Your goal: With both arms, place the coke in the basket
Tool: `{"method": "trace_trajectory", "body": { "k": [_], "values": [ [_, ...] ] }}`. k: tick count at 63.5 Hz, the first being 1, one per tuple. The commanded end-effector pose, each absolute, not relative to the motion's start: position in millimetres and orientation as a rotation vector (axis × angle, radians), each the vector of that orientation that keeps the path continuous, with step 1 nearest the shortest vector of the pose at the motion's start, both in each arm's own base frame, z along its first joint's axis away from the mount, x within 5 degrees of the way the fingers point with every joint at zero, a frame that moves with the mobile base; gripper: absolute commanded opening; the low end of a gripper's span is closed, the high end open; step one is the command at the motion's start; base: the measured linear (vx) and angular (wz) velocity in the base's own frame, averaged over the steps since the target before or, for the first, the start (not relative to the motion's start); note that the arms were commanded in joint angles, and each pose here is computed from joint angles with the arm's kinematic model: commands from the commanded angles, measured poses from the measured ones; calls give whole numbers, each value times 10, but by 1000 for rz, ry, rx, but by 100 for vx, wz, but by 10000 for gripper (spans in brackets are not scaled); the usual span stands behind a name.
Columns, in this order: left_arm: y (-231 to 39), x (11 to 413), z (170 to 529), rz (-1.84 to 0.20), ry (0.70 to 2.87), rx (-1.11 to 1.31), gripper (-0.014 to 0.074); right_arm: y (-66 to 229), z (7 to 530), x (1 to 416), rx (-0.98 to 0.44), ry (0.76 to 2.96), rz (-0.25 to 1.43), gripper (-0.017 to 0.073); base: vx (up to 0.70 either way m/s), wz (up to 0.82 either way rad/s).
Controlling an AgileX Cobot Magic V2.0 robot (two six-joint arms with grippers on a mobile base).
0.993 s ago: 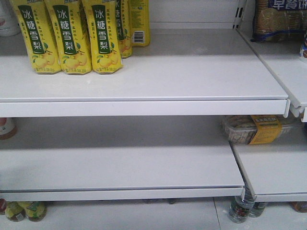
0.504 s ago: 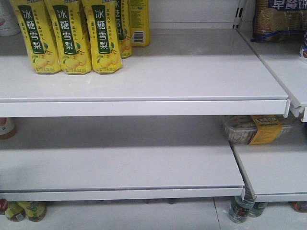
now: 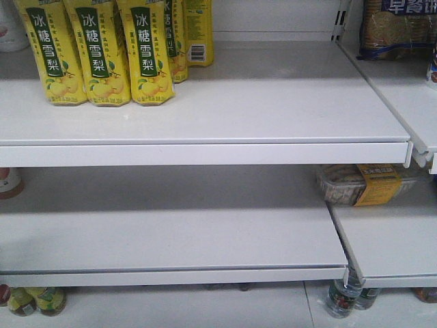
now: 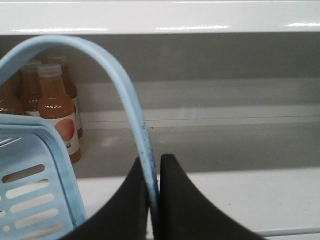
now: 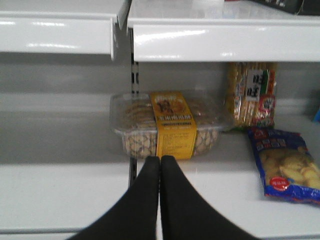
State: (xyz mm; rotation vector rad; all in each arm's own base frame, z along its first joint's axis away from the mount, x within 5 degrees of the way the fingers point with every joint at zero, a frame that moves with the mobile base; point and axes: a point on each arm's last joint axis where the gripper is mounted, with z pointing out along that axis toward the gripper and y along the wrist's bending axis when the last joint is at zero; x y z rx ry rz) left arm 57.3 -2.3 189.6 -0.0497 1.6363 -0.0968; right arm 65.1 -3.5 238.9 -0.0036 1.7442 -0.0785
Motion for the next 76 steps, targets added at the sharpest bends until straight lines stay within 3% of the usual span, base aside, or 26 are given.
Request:
{"method": "trace_trajectory", "body": {
  "k": [1,22,76],
  "values": [
    [-9,537,2155,-18,1428,10,-6,-26,2462,616,-27,1556,-94,-10,0,0],
    [-9,537,2155,-18,1428,10,-6,-2,2038,572,-44,1484,-55,-10,0,0],
    [-9,537,2155,-18,1428,10,-6,-2,2040,572,-35,1484,-45,-10,0,0]
  ]
}}
